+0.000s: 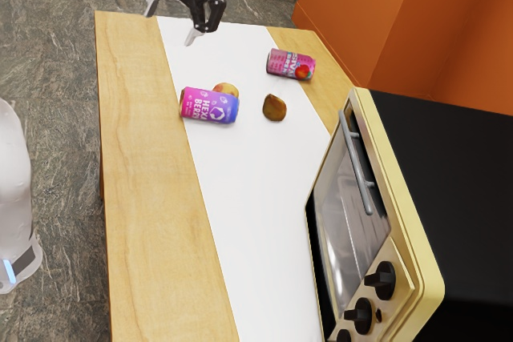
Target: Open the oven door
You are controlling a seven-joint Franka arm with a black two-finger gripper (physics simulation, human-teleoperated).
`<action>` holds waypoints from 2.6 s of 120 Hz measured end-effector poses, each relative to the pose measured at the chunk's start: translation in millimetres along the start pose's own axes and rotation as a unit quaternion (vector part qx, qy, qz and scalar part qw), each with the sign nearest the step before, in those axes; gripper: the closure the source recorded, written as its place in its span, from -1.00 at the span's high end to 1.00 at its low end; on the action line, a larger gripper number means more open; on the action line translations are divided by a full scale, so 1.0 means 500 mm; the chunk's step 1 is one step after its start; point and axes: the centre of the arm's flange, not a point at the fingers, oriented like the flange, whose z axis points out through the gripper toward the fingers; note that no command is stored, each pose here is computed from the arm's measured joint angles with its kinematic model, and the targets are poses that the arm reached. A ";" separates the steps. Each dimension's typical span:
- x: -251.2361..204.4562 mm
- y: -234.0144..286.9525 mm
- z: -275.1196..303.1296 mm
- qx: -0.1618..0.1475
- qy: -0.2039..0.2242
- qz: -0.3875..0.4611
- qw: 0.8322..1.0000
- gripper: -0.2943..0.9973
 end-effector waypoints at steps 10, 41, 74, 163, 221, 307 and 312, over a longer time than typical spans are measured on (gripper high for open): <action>0.023 0.015 -0.019 -0.044 0.052 -0.100 0.993 0.54; -0.097 0.200 -0.081 -0.137 0.120 -0.206 0.962 0.54; -0.071 0.398 -0.106 -0.223 0.104 -0.282 0.927 0.54; -0.135 0.472 -0.043 -0.329 0.085 -0.413 0.845 0.54; -0.063 0.502 -0.042 -0.327 0.135 -0.387 0.851 0.54; -0.013 0.512 -0.038 -0.328 0.148 -0.351 0.865 0.54; -0.008 0.516 -0.034 -0.327 0.147 -0.349 0.866 0.54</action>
